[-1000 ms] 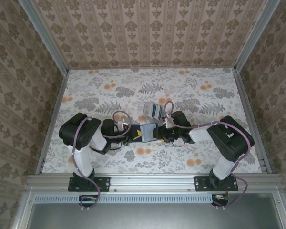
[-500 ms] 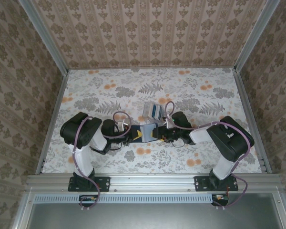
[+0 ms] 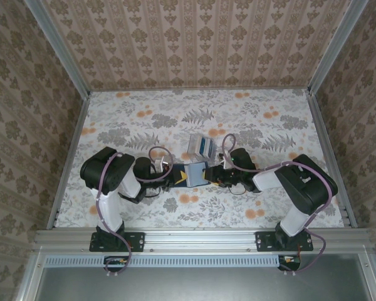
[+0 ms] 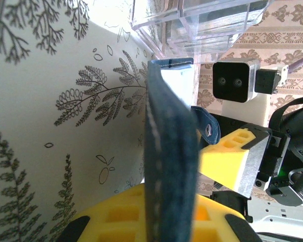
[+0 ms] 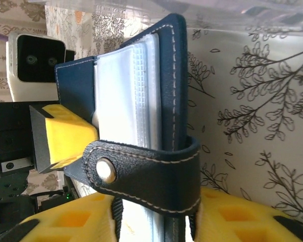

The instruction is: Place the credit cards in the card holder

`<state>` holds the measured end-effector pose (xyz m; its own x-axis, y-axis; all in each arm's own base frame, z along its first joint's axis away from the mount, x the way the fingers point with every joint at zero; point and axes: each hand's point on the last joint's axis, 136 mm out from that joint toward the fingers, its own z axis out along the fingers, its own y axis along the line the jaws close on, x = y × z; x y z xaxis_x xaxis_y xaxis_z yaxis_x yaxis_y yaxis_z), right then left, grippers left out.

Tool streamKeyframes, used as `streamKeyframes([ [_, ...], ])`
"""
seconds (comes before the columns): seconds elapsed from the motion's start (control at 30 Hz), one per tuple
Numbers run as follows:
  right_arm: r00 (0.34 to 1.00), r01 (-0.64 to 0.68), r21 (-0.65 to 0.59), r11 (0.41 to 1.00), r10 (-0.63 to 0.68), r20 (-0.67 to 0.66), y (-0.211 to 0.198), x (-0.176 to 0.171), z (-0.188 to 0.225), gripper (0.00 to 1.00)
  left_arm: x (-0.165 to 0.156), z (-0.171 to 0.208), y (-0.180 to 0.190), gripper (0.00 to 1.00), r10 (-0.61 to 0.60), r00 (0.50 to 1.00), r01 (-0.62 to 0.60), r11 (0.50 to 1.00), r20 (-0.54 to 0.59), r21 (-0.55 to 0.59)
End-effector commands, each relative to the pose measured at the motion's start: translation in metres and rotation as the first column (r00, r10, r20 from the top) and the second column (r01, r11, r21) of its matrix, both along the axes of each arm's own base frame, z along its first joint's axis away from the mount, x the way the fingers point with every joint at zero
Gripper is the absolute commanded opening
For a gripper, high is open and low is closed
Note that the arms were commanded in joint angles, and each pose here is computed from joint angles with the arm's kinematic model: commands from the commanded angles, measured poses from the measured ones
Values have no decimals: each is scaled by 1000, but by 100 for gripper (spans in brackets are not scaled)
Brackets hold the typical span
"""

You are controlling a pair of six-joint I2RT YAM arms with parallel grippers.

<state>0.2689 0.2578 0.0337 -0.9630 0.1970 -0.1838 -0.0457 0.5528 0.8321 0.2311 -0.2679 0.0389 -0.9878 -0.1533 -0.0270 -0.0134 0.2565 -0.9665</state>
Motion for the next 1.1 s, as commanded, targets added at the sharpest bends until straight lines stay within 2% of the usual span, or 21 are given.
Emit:
streamKeyframes([
  [0.0,999,31,-76,997,-33,-35,-15,-7,-19,37,-1,-7,2,0,-7,1000,7,1000,5,14],
  [0.37,1000,6,-45,999,-7,-15,-11,-8,-14,25,-2,-9,2,0,-7,1000,7,1000,2,16],
  [0.7,999,-39,-48,998,38,-21,-2,-11,-17,28,-1,-8,2,0,-9,1000,8,1000,3,14],
  [1.07,999,-44,-45,998,43,-27,4,-9,-18,25,1,-4,-1,0,-13,1000,13,1000,8,4],
])
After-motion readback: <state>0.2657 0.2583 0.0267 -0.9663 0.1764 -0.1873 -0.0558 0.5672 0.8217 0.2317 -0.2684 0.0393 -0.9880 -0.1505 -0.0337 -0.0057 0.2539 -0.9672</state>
